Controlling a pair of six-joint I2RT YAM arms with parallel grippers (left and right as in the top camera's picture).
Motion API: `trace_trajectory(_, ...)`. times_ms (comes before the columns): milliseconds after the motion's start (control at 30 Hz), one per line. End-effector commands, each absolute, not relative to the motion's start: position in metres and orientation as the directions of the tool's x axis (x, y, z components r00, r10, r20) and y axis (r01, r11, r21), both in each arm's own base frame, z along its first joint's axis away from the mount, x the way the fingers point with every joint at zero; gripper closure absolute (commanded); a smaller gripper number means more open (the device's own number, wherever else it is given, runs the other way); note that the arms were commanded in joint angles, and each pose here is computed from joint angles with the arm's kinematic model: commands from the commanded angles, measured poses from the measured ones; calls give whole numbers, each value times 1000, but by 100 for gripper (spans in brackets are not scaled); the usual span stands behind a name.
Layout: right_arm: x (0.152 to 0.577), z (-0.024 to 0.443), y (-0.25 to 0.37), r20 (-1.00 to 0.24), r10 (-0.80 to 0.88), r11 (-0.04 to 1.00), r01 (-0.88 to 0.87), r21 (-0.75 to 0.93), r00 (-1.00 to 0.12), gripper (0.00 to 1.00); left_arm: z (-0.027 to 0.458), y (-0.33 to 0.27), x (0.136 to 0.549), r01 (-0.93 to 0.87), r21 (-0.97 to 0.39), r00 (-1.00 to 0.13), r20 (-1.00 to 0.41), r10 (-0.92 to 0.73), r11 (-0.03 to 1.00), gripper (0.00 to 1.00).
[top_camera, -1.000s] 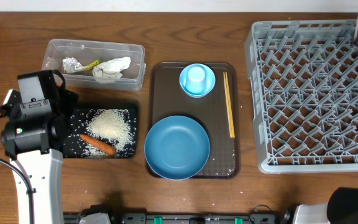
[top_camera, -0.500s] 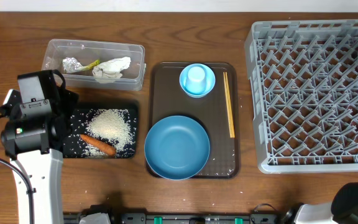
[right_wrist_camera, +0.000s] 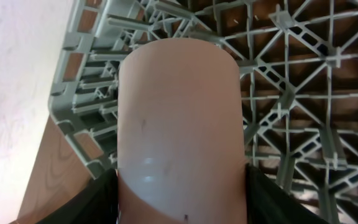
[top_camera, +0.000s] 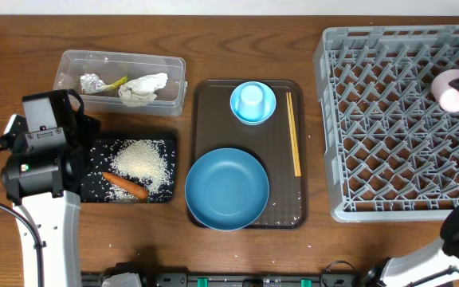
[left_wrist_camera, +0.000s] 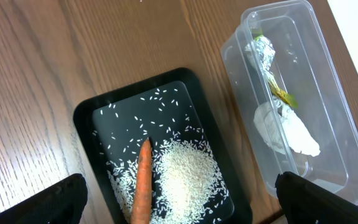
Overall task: Sort waste into correct bins and load items into the dishwasher rack
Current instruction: 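Carry the white cup to the dish rack and set it upside down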
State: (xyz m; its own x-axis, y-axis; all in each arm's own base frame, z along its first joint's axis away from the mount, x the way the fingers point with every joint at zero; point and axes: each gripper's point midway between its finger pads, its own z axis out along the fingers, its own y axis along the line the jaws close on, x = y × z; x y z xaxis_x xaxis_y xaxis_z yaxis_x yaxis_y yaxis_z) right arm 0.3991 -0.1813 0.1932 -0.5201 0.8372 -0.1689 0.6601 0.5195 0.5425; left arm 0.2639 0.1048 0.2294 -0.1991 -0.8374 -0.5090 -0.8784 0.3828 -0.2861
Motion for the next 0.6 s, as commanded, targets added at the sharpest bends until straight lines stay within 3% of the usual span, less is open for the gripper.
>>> trace_trajectory(0,403,188,-184,-147,851,493,668,557,-505,53,231,109,261,-886,-272,-191,-524,-830,375,1)
trace_trajectory(567,414,130,-203,-79,875,450,743,495,-477,52,231,109,261,-886,-272,-190,-524,-830,375,1)
